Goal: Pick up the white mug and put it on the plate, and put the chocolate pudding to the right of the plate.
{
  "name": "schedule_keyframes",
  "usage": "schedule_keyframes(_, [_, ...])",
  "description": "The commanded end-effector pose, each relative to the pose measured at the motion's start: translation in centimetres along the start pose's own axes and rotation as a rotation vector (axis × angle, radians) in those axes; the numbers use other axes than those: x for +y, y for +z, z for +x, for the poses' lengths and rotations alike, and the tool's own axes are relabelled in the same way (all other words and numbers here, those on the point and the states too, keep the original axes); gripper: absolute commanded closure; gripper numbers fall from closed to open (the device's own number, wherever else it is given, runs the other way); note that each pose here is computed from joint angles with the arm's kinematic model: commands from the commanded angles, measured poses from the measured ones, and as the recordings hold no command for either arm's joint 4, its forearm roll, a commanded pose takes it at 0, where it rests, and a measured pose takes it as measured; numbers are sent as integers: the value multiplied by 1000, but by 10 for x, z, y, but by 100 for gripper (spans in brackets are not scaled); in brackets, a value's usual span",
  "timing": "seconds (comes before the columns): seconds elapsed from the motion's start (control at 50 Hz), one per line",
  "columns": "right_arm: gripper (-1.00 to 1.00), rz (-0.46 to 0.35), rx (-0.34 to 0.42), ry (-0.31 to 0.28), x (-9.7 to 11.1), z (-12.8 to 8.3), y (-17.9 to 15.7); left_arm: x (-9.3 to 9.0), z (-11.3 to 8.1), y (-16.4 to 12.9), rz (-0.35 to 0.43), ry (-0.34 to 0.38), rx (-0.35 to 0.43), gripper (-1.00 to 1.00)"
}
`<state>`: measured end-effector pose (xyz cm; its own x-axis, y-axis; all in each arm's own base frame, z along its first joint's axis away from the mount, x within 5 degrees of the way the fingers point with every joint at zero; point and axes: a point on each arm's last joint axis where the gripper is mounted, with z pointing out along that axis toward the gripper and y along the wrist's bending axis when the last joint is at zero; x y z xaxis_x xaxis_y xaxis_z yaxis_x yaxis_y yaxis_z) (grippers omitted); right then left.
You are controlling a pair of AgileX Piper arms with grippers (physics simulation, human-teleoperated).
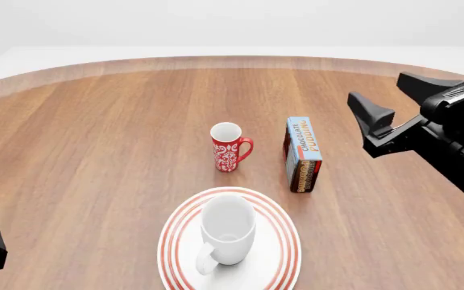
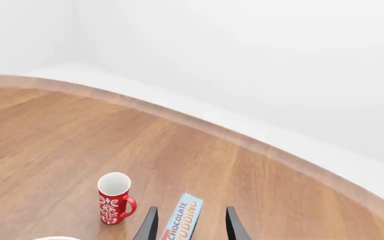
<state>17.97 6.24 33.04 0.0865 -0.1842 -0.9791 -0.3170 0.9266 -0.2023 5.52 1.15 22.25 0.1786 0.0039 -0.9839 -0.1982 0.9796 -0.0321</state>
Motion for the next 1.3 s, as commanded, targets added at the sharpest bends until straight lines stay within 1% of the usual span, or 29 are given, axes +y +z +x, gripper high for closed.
schedule_keyframes(0.02, [-100,-7,30,7,0,-3,18,0,0,0,1,1,1,-100])
schedule_keyframes(0.16, [-100,-10,64,33,-1,-3,33,0,0,0,2,1,1,-100])
schedule_keyframes(0.3, [-100,-17,75,31,0,-1,40,0,0,0,1,-2,0,-100])
schedule_keyframes(0.32, [-100,-17,86,45,0,0,43,0,0,0,1,-3,0,-100])
schedule_keyframes(0.36, [-100,-13,96,48,-1,2,46,0,0,0,1,-3,0,-100])
schedule_keyframes(0.38, [-100,-11,110,58,-1,4,49,0,0,0,1,-4,0,-100])
schedule_keyframes(0.56, [-100,-7,143,85,-3,7,60,0,0,0,1,-5,1,-100])
schedule_keyframes(0.58, [-100,-3,165,107,-4,9,66,0,0,0,1,-5,1,-100])
schedule_keyframes(0.72, [-100,3,182,123,-5,11,73,0,0,0,1,-6,1,-100])
schedule_keyframes(0.76, [-100,5,201,141,-6,13,80,0,0,-1,1,-6,1,-100])
schedule_keyframes(1.02, [-100,12,239,177,-8,18,95,0,0,-1,0,-7,1,-100])
schedule_keyframes(1.1, [-100,16,267,210,-8,23,104,0,0,-1,1,-7,1,-100])
schedule_keyframes(1.14, [-100,16,267,210,-8,23,104,0,0,-1,1,-7,1,-100])
schedule_keyframes(1.16, [-100,21,282,227,-9,26,109,0,0,0,0,-8,1,-100])
schedule_keyframes(1.2, [-100,24,295,241,-10,28,112,0,0,0,1,-7,1,-100])
schedule_keyframes(1.3, [-100,27,305,253,-10,30,116,0,0,0,1,-8,1,-100])
